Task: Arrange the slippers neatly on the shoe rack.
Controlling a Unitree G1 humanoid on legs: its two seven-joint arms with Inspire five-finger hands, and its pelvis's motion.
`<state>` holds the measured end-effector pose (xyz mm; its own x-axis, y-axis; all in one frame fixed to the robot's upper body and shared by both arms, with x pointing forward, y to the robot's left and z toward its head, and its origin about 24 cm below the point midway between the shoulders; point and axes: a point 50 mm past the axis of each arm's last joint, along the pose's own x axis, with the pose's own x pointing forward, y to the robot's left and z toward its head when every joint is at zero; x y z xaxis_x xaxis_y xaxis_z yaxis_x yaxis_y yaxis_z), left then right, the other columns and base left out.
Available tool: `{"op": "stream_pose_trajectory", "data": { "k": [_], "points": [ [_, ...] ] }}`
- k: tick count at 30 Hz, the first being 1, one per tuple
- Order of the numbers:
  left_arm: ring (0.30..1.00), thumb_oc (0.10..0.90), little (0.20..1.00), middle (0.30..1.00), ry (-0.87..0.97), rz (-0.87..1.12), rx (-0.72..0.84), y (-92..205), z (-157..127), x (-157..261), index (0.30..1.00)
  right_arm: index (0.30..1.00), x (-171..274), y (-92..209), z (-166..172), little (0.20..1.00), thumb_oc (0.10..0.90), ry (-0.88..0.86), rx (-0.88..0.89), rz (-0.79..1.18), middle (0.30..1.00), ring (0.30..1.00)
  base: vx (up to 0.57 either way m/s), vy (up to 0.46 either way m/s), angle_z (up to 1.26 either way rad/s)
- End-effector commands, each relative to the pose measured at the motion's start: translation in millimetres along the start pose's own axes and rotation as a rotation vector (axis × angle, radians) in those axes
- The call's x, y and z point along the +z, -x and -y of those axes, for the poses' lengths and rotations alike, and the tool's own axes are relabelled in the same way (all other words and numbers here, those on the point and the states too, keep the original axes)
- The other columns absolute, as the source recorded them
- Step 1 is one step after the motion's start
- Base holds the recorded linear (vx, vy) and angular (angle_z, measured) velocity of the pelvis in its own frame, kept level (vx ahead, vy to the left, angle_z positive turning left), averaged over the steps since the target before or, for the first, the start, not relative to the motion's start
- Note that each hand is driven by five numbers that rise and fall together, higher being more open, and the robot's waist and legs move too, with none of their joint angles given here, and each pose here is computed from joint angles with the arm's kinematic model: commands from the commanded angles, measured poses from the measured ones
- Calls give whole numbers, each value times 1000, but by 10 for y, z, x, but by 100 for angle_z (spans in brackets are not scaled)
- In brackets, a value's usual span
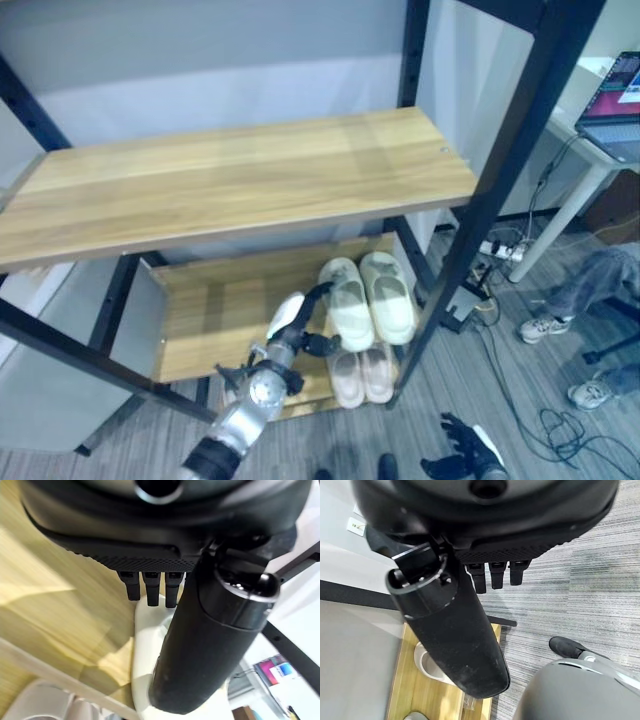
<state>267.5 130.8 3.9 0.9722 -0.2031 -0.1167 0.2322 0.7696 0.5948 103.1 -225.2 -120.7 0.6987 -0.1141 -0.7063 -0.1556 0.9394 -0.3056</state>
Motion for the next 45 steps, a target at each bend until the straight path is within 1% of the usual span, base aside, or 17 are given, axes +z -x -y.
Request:
{"op": "stream_pose_trajectory", "data": {
  "k": [1, 8, 10, 12, 15, 20, 25, 29, 30, 31, 33, 36, 39, 42, 43, 44, 45],
  "points": [
    [900, 800, 900, 900, 50, 221, 56, -386, -106, 589, 900, 900, 216, -54, 208, 900, 800, 24, -49, 111, 900, 900, 0, 0, 0],
    [900, 800, 900, 900, 17, 205, 71, -392, -140, 538, 900, 900, 158, -44, 201, 900, 800, 22, -51, 88, 900, 900, 0, 0, 0],
    [900, 800, 900, 900, -39, 195, 124, -366, -293, 467, 900, 900, 127, -41, 197, 900, 800, 19, -53, 74, 900, 900, 0, 0, 0],
    [900, 800, 900, 900, -69, 195, 144, -338, -363, 438, 900, 900, 109, -37, 188, 900, 800, 17, -50, 68, 900, 900, 0, 0, 0],
    [900, 800, 900, 900, -142, 192, 203, -197, -585, 328, 900, 900, 73, -27, 176, 900, 800, 18, -45, 55, 900, 900, 0, 0, 0],
    [900, 800, 900, 900, -156, 178, 251, 8, -772, 211, 900, 900, 35, -35, 163, 900, 800, 21, -41, 33, 900, 900, -11, -3, 2],
    [900, 800, 900, 900, -6, 205, 300, 315, -940, 164, 900, 900, -48, -39, 154, 900, 800, 13, -44, -10, 900, 900, -20, -5, 4],
    [900, 800, 900, 900, 208, 278, 268, 634, -1001, 199, 900, 900, -121, -47, 170, 900, 800, 14, -52, -50, 900, 900, -10, 6, 14],
    [900, 800, 900, 900, 268, 270, 240, 764, -992, 163, 900, 900, -170, -39, 154, 900, 800, 14, -47, -73, 900, 900, -15, 3, 10],
    [900, 800, 900, 900, 268, 269, 239, 770, -995, 161, 900, 900, -173, -38, 150, 900, 800, 14, -45, -74, 900, 900, -15, -2, 10],
    [900, 800, 900, 900, 318, 251, 191, 931, -976, 117, 900, 900, -260, -24, 125, 900, 800, 27, -31, -118, 900, 900, -8, -7, 9],
    [900, 800, 900, 900, 298, 246, 176, 1041, -1018, 113, 900, 900, -291, -21, 122, 900, 800, 55, -21, -132, 900, 900, -1, -2, 3],
    [900, 800, 900, 900, 395, 180, 123, 1270, -999, 10, 900, 900, -409, 10, 141, 900, 800, 85, -19, -191, 900, 900, -21, 5, 9],
    [900, 800, 900, 900, 462, 102, 112, 1374, -934, -134, 900, 900, -448, 29, 143, 900, 800, 92, -13, -207, 900, 900, -4, 6, 12],
    [900, 800, 900, 900, 405, -39, 126, 1458, -862, -360, 900, 900, -492, 45, 168, 900, 800, 88, -16, -228, 900, 900, 0, 14, 7],
    [900, 800, 900, 900, 405, -39, 126, 1458, -862, -360, 900, 900, -492, 45, 168, 900, 800, 88, -16, -228, 900, 900, 0, 19, 5],
    [900, 800, 900, 900, 317, -194, 124, 1550, -774, -601, 900, 900, -503, 44, 256, 900, 800, 101, -51, -240, 900, 900, 1, 16, 4]
  ]
}}
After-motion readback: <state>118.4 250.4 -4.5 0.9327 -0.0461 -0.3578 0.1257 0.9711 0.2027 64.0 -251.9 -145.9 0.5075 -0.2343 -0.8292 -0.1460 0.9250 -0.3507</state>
